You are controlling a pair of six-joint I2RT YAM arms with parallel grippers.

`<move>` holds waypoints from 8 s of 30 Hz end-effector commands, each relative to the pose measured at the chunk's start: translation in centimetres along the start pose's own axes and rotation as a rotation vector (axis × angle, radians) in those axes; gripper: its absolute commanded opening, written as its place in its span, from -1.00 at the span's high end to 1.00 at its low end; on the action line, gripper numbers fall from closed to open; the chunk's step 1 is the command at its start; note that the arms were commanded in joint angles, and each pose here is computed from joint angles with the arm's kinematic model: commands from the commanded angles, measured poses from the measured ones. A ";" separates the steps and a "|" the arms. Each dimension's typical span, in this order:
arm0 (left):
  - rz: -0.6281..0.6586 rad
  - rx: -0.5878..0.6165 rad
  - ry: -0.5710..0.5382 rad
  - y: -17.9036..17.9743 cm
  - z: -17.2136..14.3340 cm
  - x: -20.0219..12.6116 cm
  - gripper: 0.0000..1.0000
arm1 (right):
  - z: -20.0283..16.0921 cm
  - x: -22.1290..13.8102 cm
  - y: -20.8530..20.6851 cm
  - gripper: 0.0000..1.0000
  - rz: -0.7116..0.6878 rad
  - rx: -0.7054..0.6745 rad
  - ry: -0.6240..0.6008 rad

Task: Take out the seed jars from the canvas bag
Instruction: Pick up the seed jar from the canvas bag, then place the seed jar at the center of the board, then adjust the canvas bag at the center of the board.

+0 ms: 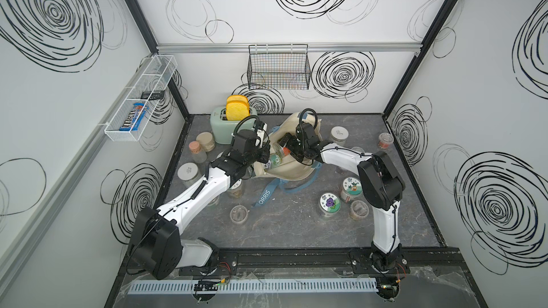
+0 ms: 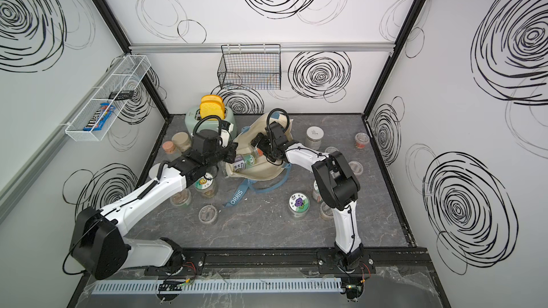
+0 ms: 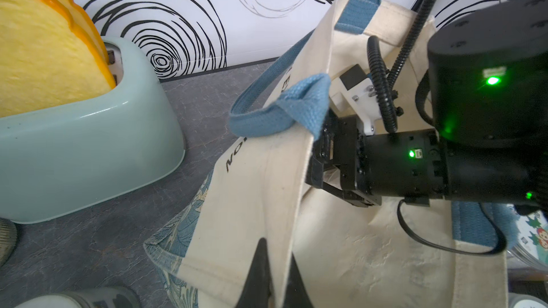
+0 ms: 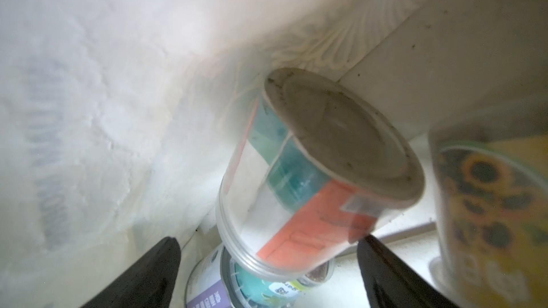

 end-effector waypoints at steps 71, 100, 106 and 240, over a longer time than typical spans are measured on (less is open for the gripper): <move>-0.254 -0.193 -0.371 2.6 9.3 -11.4 -0.92 | 1.9 -21.7 10.8 -0.42 0.669 0.383 0.131; -0.308 -0.057 -0.275 -4.9 7.3 -8.8 -0.92 | -9.0 -21.3 12.5 -0.43 0.630 0.236 0.258; -0.249 -0.049 -0.253 -4.3 6.9 -8.8 -0.91 | -8.8 -22.1 12.5 -0.43 0.636 0.234 0.226; 0.237 0.172 0.354 7.2 7.7 7.1 -0.70 | -3.5 -10.8 7.0 -0.42 0.157 -0.481 0.172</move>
Point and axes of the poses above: each gripper's point midway between its finger pads, its own x axis out along the fingers, its own y axis along the line the jaws close on, z = x × y, the point moved 6 cm from there along -x, back along the fingers, and after that the axes turned 10 degrees about x, right-handed, at the moved point
